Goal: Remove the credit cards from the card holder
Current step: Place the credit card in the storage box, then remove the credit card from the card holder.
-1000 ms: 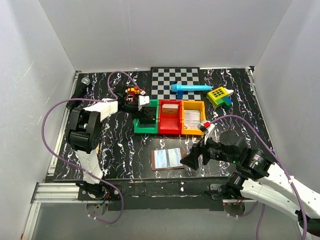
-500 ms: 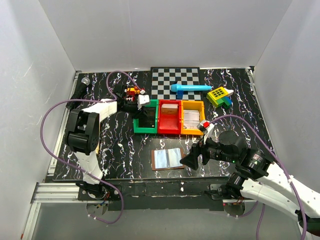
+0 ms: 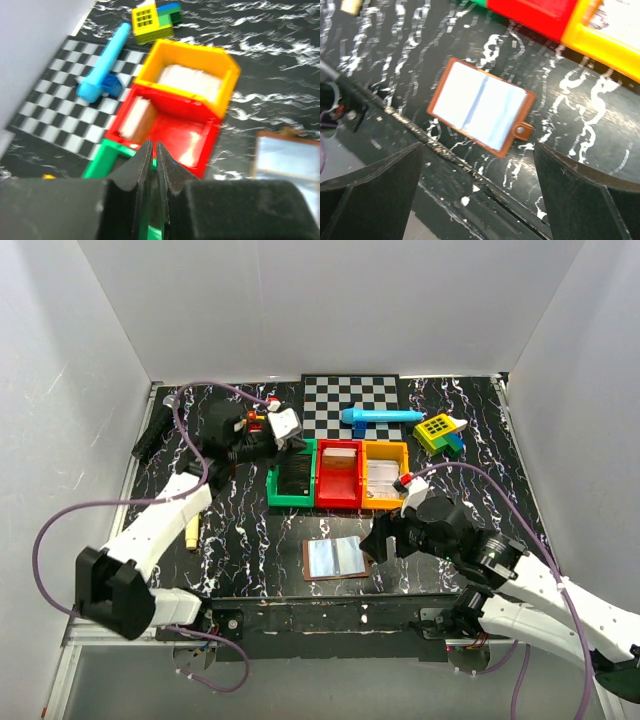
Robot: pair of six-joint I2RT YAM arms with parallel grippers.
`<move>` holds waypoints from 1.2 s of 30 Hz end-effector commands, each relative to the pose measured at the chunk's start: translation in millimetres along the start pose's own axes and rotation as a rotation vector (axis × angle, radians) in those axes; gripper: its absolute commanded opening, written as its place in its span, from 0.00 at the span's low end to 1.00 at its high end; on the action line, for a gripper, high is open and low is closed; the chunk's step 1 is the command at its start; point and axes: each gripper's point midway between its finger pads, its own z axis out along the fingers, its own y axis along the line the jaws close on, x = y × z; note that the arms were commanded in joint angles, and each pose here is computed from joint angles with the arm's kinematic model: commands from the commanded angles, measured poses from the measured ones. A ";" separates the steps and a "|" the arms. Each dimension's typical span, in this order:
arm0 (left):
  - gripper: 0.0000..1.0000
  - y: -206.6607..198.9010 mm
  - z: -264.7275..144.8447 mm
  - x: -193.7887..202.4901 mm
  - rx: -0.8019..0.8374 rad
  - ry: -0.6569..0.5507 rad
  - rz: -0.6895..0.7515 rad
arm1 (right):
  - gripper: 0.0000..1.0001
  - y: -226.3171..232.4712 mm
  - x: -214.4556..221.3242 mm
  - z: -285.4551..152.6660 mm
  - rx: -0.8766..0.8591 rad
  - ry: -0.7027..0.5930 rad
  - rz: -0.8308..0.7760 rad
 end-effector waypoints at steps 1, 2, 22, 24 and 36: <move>0.09 -36.1 -5.8 16.5 -0.089 0.040 -0.493 | 0.98 -36.0 -6.8 7.1 0.216 -0.031 0.069; 0.13 -46.5 -8.4 16.9 -0.103 0.041 -0.580 | 0.98 -40.4 -0.9 11.1 0.243 0.006 0.065; 0.98 -172.6 -57.2 50.2 -0.219 -0.007 -1.235 | 0.73 -56.3 60.9 74.1 0.370 0.387 0.104; 0.98 -173.5 -62.7 58.2 -0.257 -0.051 -1.340 | 0.70 -58.9 62.1 77.7 0.388 0.398 0.106; 0.98 -200.6 -53.4 75.1 -0.164 0.074 -1.385 | 0.31 -80.1 72.7 88.7 0.458 0.463 0.146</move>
